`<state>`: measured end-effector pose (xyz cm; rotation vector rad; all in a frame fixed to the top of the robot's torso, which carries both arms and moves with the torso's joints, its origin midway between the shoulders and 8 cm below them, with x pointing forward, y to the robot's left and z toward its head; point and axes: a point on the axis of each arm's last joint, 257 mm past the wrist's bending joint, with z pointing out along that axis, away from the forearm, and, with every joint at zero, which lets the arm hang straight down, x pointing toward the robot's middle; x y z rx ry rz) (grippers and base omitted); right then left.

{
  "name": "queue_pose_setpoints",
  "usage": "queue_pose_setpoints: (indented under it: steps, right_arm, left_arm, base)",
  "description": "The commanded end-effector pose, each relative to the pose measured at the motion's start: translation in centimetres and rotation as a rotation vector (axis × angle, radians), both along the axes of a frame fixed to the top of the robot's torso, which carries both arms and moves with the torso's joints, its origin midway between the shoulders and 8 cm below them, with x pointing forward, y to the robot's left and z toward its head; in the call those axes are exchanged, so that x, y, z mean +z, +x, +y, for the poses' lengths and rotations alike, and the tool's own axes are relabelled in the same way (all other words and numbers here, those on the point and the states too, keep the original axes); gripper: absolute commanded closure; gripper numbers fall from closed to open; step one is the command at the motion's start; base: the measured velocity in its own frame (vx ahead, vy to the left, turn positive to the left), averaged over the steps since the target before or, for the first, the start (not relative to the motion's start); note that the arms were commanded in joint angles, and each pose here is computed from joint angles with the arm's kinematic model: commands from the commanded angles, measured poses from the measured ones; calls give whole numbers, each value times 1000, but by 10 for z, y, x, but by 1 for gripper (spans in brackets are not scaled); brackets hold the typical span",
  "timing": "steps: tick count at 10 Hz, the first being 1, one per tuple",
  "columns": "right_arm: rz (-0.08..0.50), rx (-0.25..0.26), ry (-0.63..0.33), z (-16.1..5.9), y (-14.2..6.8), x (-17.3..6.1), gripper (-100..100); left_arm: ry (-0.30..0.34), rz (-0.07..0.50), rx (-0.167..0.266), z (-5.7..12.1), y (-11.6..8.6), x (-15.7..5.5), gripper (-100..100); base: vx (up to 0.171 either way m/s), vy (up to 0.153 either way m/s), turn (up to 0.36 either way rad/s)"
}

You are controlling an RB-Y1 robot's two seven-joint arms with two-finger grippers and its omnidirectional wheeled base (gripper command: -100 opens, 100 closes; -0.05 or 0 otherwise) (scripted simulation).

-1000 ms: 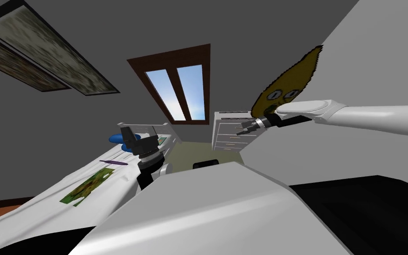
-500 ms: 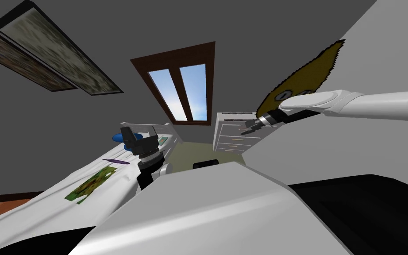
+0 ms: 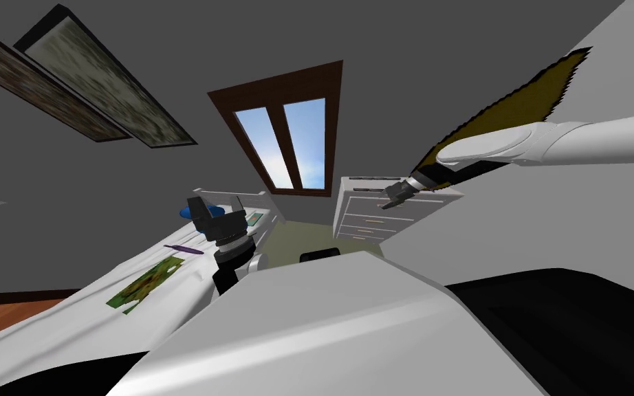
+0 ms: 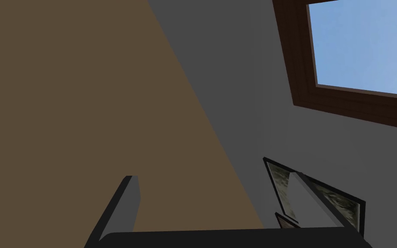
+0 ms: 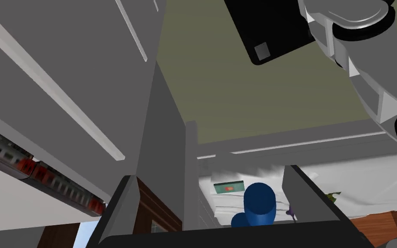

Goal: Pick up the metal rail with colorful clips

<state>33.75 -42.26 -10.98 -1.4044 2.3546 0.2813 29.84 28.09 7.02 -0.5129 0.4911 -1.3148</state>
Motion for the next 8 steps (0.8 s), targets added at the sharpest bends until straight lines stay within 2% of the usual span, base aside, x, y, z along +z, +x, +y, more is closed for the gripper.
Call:
queue_pose_setpoints:
  steps: [1,2,4,8]
  right_arm:
    - [14,8,-50,-13,-4,5,-100]
    - [14,8,-50,-13,-4,5,-100]
    - [61,34,-161,-37,-13,7,-100]
    - [163,82,-320,-72,-33,6,-100]
  left_arm:
    - [0,0,0,0,0,0,0]
    - [0,0,0,0,0,0,0]
    - [0,0,0,0,0,0,0]
    - [0,0,0,0,0,0,0]
  base:
    - [112,2,52]
    - [46,14,-14]
    - [94,7,99]
    - [171,-17,104]
